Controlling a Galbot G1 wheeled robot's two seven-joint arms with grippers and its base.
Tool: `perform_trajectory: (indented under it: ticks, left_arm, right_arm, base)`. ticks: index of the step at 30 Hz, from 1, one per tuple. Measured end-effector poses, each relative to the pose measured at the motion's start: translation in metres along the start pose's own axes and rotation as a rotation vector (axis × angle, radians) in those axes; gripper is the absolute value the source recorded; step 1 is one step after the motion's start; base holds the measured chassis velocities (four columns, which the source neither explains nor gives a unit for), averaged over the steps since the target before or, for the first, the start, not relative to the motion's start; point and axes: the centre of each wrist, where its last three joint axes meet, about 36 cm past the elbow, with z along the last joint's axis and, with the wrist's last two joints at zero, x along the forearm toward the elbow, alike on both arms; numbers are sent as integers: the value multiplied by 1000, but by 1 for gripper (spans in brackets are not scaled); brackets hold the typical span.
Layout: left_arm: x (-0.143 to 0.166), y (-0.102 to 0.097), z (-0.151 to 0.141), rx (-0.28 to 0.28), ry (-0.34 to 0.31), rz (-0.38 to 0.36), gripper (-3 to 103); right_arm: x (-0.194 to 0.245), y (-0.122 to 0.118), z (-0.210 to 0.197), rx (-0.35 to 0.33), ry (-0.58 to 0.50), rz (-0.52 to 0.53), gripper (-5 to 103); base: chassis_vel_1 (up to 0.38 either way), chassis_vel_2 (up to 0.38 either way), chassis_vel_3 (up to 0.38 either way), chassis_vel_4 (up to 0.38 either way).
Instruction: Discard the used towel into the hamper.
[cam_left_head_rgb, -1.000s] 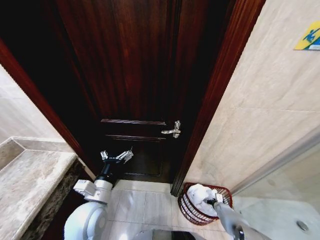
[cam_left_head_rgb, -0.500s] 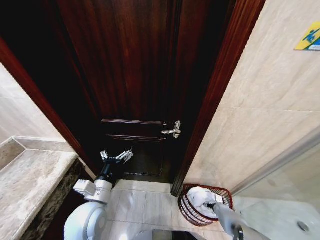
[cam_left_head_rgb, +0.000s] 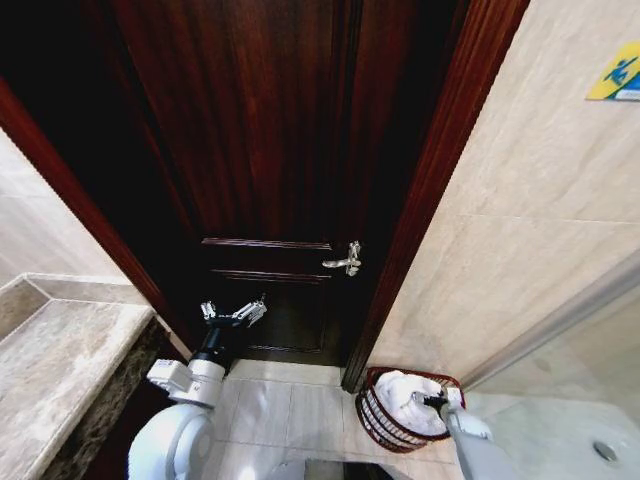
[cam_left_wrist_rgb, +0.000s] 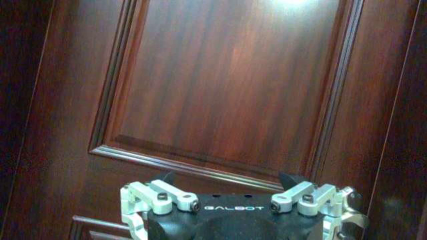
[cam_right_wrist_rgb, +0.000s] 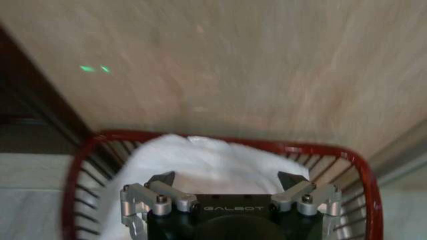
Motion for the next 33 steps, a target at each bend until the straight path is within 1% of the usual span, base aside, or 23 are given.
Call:
perform_trajectory:
  ticks: [1,4,6,7,9,10,12,13,15,16,17,18,20,22,23,26,28,30,31,32,33]
  left_arm:
    - [0,0,0,0,0,0,100]
    - [0,0,0,0,0,0,100]
    - [0,0,0,0,0,0,100]
    - [0,0,0,0,0,0,100]
    - [0,0,0,0,0,0,100]
    - [0,0,0,0,0,0,100]
    - [0,0,0,0,0,0,100]
    - [0,0,0,0,0,0,100]
    - [0,0,0,0,0,0,100]
    - [0,0,0,0,0,0,100]
    - [0,0,0,0,0,0,100]
    - [0,0,0,0,0,0,100]
    - [0,0,0,0,0,0,100]
    - [0,0,0,0,0,0,100]
    - [0,0,0,0,0,0,100]
    - [0,0,0,0,0,0,100]
    - [0,0,0,0,0,0,100]
    - [0,0,0,0,0,0,100]
    - [0,0,0,0,0,0,100]
    - [0,0,0,0,0,0,100]
    - [0,0,0,0,0,0,100]
  right_arm:
    - [0,0,0,0,0,0,100]
    - [39,10,-3,19,-81,-1,100]
    - [45,11,-5,22,-94,0,100]
    - [58,12,-8,25,-120,3,100]
    - [83,15,-15,23,-172,7,100]
    - [83,15,-15,23,-172,7,100]
    - [117,20,-22,20,-242,7,100]
    - [117,20,-22,20,-242,7,100]
    - [145,28,-23,17,-296,0,100]
    - [145,28,-23,17,-296,0,100]
    - [155,31,-23,15,-320,-2,100]
    - [176,40,-27,6,-379,-13,100]
    - [198,49,-38,3,-445,-34,100]
    - [216,57,-50,5,-504,-45,100]
    - [216,57,-50,5,-504,-45,100]
    - [249,77,-80,10,-629,-43,100]
    - [254,80,-84,12,-648,-44,100]
    - [267,93,-97,10,-740,-48,100]
    - [270,97,-100,7,-771,-50,100]
    - [270,97,-100,7,-771,-50,100]
    - [274,102,-104,3,-826,-53,100]
  base:
    - [0,0,0,0]
    - [0,0,0,0]
    - [0,0,0,0]
    - [0,0,0,0]
    - [0,0,0,0]
    - [0,0,0,0]
    - [0,0,0,0]
    - [0,0,0,0]
    - [0,0,0,0]
    - [0,0,0,0]
    - [0,0,0,0]
    - [0,0,0,0]
    - [0,0,0,0]
    - [0,0,0,0]
    - [0,0,0,0]
    - [0,0,0,0]
    - [0,0,0,0]
    - [0,0,0,0]
    - [0,0,0,0]
    - [0,0,0,0]
    - [0,0,0,0]
